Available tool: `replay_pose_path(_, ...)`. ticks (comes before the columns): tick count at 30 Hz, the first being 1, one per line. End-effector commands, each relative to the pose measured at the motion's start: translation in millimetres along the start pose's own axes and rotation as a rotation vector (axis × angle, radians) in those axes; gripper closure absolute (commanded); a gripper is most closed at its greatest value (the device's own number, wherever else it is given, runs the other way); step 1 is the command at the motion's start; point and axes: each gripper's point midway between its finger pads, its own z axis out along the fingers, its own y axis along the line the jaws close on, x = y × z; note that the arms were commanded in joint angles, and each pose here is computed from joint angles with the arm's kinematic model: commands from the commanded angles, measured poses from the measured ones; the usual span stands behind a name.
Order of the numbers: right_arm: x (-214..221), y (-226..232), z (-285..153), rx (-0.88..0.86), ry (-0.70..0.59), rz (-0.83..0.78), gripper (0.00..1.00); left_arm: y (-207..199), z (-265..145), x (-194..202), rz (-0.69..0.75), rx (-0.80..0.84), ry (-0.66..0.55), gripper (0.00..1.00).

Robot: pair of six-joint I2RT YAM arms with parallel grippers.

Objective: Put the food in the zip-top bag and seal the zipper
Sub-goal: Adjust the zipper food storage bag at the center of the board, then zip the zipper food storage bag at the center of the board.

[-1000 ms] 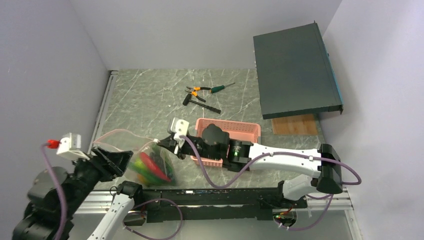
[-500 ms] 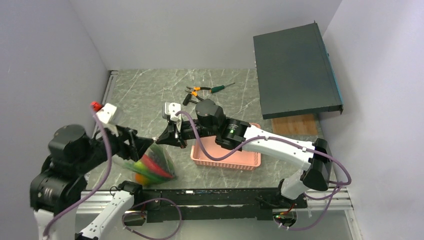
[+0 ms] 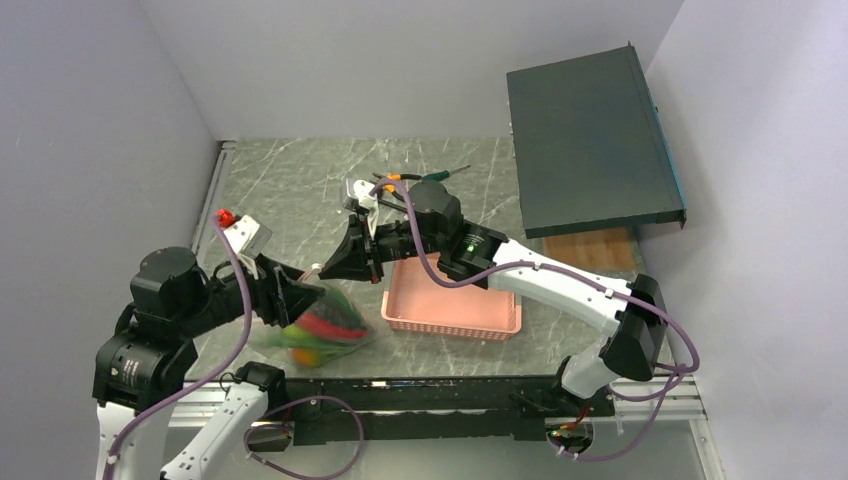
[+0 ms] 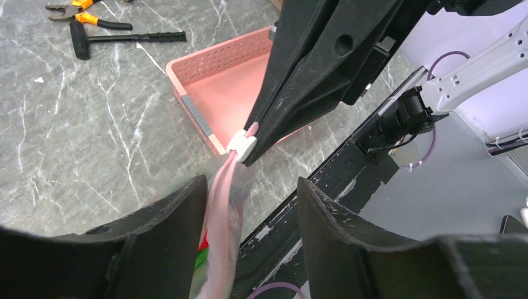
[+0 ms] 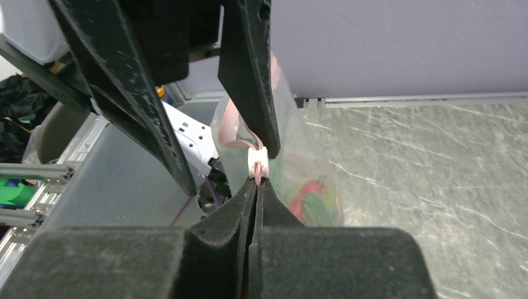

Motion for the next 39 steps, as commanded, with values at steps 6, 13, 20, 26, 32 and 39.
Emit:
replay_pose_path(6, -26.3, 25.8, -4.3, -0.094, -0.081, -0.007, 1.00, -5.2, -6.8, -6.5, -0.027, -0.005, -0.090, 0.55)
replay_pose_path(13, -21.1, 25.8, -5.5, -0.088, -0.064, 0.019, 1.00, -3.3, -9.1, -15.3, -0.047, -0.033, -0.110, 0.72)
replay_pose_path(20, -20.4, 27.4, -4.6, -0.100, -0.058, 0.023, 1.00, -11.0, -9.2, -30.4, -0.031, 0.005, -0.151, 0.39)
replay_pose_path(26, -20.2, 27.9, -4.4, -0.107, -0.055, 0.023, 1.00, -8.0, -6.3, -30.2, -0.033, -0.003, -0.138, 0.39)
replay_pose_path(32, -19.5, 27.7, -3.4, -0.110, -0.052, 0.026, 1.00, -8.2, -3.1, -29.5, -0.029, 0.012, -0.140, 0.51)
replay_pose_path(39, -18.2, 26.5, -1.8, -0.112, -0.048, 0.032, 1.00, -13.8, 2.3, -25.1, -0.032, 0.066, -0.128, 0.58)
